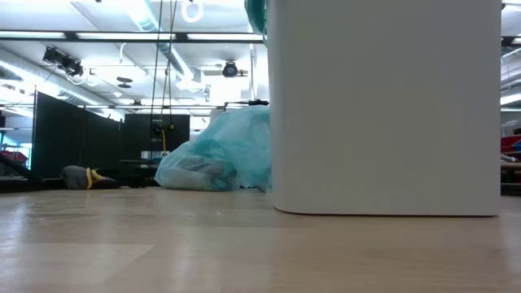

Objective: Place trash/remove bag and relplace
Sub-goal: Insert the green plastic trash bag into the trash bin

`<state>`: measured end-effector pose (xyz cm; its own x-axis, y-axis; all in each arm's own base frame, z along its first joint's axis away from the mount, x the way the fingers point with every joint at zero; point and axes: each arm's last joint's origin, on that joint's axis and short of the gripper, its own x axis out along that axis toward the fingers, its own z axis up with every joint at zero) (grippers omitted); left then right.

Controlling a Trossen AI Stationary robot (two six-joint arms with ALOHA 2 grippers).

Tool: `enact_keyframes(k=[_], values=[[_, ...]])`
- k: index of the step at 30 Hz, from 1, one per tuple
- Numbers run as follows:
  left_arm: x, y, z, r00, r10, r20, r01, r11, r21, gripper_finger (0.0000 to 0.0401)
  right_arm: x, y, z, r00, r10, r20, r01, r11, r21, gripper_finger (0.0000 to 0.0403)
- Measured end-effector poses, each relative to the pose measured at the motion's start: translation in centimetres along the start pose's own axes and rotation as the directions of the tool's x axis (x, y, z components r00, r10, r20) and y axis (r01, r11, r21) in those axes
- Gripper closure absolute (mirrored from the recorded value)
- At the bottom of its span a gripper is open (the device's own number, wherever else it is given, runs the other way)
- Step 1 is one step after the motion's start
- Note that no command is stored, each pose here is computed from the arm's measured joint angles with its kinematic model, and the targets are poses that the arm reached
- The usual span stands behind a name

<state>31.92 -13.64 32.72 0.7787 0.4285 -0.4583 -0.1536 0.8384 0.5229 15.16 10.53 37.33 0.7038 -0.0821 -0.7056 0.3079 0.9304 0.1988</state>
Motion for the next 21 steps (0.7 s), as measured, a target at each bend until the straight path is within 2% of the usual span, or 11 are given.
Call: enact_keyframes(k=[4,7,17,21], values=[[0.1,-0.1,0.0,1.000,-0.003,-0.004,0.003,1.000,0.004,0.0309,-0.2,-0.1,-0.1,0.999,0.033,-0.029,-0.033,0.999,0.002,0.0227],[0.0,0.0,0.0,1.000,-0.002,0.001,0.002,1.000,-0.001,0.0309,-0.6,-0.3,-0.1,0.996,0.069,-0.056,-0.067,0.997,0.030,0.0232],[-0.2,0.1,0.0,0.999,-0.034,0.004,0.034,0.999,0.004,0.0304,-1.0,-0.4,-0.3,0.979,0.147,-0.138,-0.138,0.988,0.068,0.0162],[-0.2,0.2,0.0,0.999,-0.034,-0.001,0.034,0.999,0.009,0.0303,-1.9,-0.9,-0.1,0.969,0.214,-0.125,-0.200,0.973,0.113,0.0154]])
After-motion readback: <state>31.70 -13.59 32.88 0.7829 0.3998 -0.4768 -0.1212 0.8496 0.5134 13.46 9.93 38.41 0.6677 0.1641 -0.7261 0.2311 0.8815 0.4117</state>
